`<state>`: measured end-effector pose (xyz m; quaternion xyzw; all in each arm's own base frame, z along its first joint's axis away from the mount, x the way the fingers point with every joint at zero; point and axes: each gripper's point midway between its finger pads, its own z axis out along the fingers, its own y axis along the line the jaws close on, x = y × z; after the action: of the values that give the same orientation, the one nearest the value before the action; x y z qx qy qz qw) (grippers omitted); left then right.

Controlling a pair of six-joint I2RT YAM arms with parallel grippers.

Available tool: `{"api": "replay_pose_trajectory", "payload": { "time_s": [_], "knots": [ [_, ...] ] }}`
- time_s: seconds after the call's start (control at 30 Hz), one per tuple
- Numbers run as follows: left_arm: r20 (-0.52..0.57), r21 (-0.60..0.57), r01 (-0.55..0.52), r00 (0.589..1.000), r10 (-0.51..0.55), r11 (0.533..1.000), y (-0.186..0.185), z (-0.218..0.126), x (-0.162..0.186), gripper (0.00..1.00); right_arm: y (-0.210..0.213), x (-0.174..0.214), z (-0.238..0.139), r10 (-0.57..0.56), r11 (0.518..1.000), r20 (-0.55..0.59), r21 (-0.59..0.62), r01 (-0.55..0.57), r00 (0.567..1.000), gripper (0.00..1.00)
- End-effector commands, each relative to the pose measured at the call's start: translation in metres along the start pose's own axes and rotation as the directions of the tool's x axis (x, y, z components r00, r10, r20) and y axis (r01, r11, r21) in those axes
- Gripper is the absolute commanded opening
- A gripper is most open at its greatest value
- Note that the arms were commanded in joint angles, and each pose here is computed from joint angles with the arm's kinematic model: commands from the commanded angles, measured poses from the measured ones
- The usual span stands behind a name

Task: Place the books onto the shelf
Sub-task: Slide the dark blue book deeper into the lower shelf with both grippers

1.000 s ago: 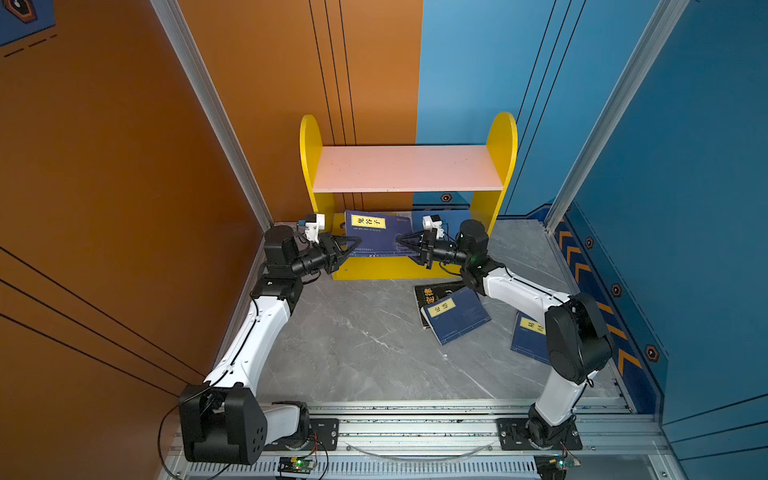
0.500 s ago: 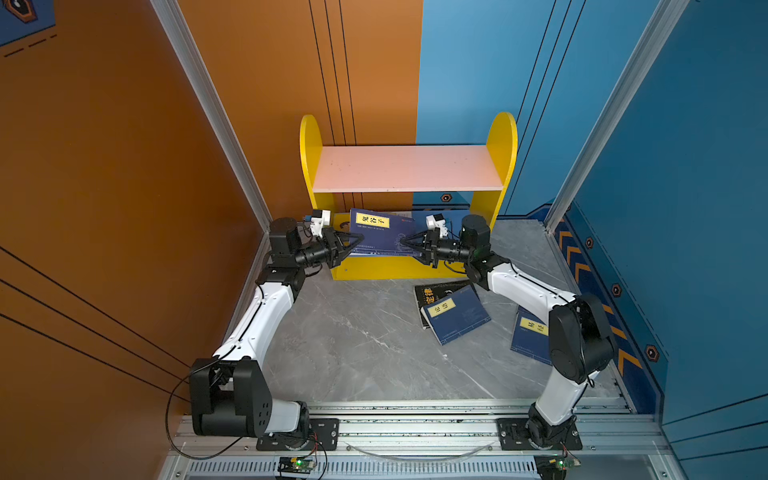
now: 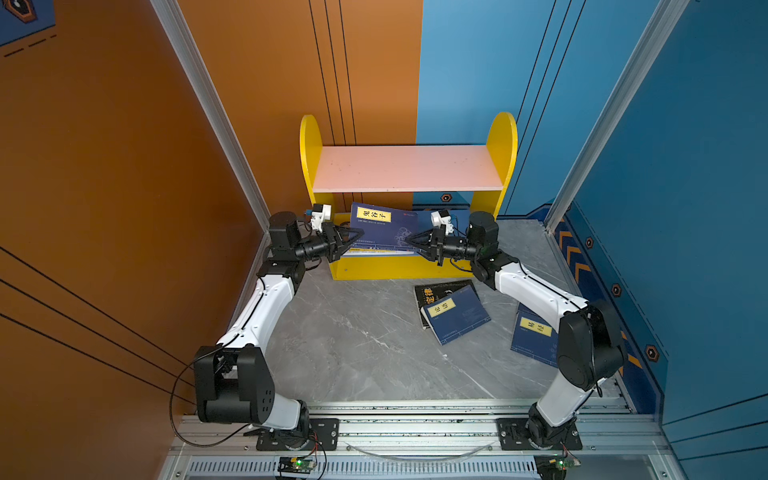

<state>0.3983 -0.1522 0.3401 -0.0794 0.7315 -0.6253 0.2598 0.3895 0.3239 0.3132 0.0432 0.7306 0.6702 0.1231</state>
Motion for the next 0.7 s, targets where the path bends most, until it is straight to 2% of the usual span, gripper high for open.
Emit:
{"api": "replay_pose_trajectory", "payload": {
  "time_s": [0.0,0.03,0.2,0.33,0.57,0.6,0.67],
  "knots": [
    [0.035,0.052,-0.122,0.992,0.120,0.991,-0.027,-0.005,-0.015,0.03,0.001,0.010,-0.004,-0.002,1.000,-0.030,0.008,0.002,1.000,0.26],
    [0.040,0.054,-0.128,0.991,0.126,0.990,-0.029,-0.005,-0.017,0.03,0.001,0.011,-0.004,-0.002,1.000,-0.029,0.009,0.002,1.000,0.31],
    [0.057,0.057,-0.147,0.988,0.144,0.987,-0.032,-0.006,-0.021,0.03,0.003,0.016,-0.004,0.000,1.000,-0.036,0.008,0.001,0.999,0.34],
    [0.054,0.058,-0.141,0.989,0.138,0.988,-0.029,-0.005,-0.023,0.03,0.005,0.017,-0.006,-0.002,1.000,-0.028,0.004,0.002,1.000,0.31],
    [0.043,0.064,-0.123,0.992,0.120,0.990,-0.024,-0.002,-0.025,0.03,0.006,0.009,-0.004,-0.010,1.000,0.008,0.001,0.010,1.000,0.17],
    [0.047,0.063,-0.121,0.992,0.119,0.991,-0.024,-0.002,-0.026,0.05,0.007,0.007,-0.004,-0.013,1.000,0.017,0.001,0.013,1.000,0.14],
    [0.064,0.052,-0.107,0.993,0.103,0.993,-0.022,-0.003,-0.029,0.15,0.005,0.005,-0.004,-0.016,1.000,0.032,0.007,0.016,0.999,0.11]
  ]
}}
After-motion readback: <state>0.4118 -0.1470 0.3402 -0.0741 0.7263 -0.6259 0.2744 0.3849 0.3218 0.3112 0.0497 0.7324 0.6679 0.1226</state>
